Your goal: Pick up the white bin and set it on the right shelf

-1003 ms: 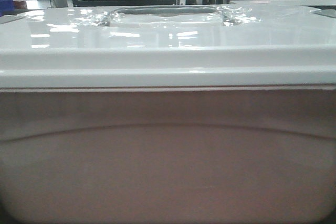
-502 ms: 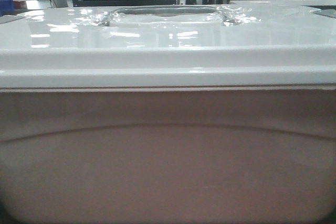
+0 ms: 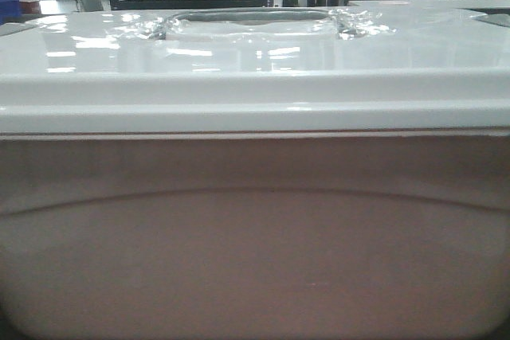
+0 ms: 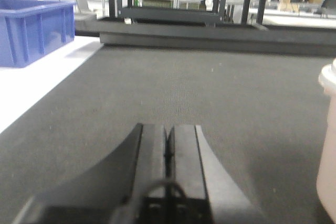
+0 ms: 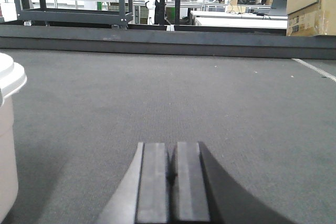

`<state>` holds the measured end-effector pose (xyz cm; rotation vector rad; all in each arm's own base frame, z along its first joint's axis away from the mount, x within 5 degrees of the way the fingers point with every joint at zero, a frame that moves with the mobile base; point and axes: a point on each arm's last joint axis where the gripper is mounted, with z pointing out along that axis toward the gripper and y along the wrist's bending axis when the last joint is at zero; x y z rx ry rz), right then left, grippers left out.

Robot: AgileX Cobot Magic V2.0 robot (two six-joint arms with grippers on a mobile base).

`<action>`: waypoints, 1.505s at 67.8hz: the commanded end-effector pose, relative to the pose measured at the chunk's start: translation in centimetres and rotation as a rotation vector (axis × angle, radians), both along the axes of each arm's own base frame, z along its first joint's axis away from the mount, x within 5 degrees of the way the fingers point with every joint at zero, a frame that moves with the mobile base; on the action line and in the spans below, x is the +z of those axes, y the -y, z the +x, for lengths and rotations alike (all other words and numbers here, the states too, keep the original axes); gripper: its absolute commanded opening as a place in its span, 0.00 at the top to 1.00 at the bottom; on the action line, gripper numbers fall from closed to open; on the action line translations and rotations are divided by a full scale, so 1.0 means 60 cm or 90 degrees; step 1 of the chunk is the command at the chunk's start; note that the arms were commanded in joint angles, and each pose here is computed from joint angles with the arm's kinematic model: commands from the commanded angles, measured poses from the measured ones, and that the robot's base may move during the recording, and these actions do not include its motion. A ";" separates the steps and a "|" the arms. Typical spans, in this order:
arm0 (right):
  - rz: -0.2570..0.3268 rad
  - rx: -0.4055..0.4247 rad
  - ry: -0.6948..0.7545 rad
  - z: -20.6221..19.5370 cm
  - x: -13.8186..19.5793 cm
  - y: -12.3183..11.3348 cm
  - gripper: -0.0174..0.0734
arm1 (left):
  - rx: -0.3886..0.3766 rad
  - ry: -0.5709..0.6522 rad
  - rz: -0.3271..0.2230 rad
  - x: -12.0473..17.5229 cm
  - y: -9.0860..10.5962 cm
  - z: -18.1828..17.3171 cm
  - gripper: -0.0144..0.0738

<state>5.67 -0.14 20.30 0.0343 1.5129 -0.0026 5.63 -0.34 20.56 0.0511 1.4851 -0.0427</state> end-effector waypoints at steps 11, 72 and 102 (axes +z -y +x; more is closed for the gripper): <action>0.002 0.001 0.123 -0.010 0.046 0.000 0.74 | 0.006 0.117 -0.016 0.055 -0.002 -0.011 0.97; 0.011 -0.001 -0.237 0.088 0.356 0.002 0.74 | -0.006 -0.262 0.063 0.330 0.007 0.110 0.97; 0.104 0.059 -0.596 0.185 0.275 -0.016 0.74 | -0.075 -0.509 -0.062 0.245 0.038 0.252 0.97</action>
